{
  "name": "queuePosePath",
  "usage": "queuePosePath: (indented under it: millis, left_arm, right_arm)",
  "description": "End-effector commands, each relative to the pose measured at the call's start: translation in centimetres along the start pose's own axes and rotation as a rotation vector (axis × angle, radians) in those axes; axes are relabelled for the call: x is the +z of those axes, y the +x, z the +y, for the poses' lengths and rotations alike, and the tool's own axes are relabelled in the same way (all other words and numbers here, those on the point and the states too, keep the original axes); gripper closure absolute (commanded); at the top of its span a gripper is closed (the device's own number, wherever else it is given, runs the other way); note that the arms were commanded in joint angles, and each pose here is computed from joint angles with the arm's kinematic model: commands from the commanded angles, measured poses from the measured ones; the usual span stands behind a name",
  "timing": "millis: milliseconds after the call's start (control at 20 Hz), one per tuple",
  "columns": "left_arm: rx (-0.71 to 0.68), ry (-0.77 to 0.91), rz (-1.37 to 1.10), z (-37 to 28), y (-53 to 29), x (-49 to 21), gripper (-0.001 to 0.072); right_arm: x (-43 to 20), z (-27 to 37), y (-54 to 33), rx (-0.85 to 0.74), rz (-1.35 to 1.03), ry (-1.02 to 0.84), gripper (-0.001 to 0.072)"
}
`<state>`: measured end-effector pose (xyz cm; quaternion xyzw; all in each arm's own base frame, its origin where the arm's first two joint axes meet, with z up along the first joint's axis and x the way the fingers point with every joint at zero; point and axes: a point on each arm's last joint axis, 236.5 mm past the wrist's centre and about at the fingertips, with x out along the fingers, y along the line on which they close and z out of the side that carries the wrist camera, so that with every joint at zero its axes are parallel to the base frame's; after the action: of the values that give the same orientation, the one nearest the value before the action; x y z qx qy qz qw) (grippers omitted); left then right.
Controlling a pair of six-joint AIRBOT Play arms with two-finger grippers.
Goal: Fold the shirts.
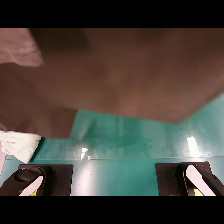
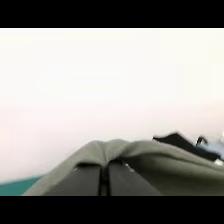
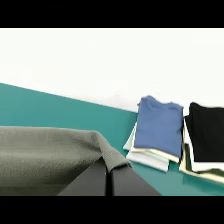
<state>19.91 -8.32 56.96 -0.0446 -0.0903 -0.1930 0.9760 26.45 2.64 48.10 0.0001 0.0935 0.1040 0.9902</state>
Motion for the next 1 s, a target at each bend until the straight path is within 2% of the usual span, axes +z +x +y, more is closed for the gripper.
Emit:
queuePosePath:
  millis: [0,150,300,400,500,650,750,950]
  left_arm:
    - [0.081,-0.018,0.255,2.8,4.4,-8.7,0.0683]
    - [0.106,-0.068,0.568,4.5,10.0,-21.6,0.0683]
    - [0.120,-0.125,0.850,5.7,13.6,-35.1,0.0683]
    - [0.161,-0.199,0.958,7.4,15.6,-42.4,0.0683]
    - [0.187,-0.326,1.022,9.4,17.4,-48.1,0.0683]
    - [0.108,-0.445,1.050,10.3,19.5,-53.9,0.0683]
    - [0.107,-0.476,1.078,11.8,19.3,-56.3,0.0683]
    - [0.119,-0.479,1.171,15.3,16.0,-57.1,0.0683]
  right_arm:
    - [-3.7,-2.7,3.0,0.009,0.141,0.120,0.0700]
    - [-12.2,-5.6,8.8,0.070,0.389,0.285,0.0700]
    - [-24.1,-6.9,14.7,0.073,0.737,0.339,0.0700]
    - [-31.1,-6.5,17.9,0.091,0.919,0.346,0.0700]
    - [-36.0,-6.0,21.5,0.114,0.996,0.377,0.0700]
    - [-38.3,-5.9,26.7,0.134,0.982,0.394,0.0700]
    - [-37.7,-5.8,29.2,0.152,0.947,0.389,0.0700]
    - [-36.1,-7.0,29.4,0.158,0.944,0.369,0.0700]
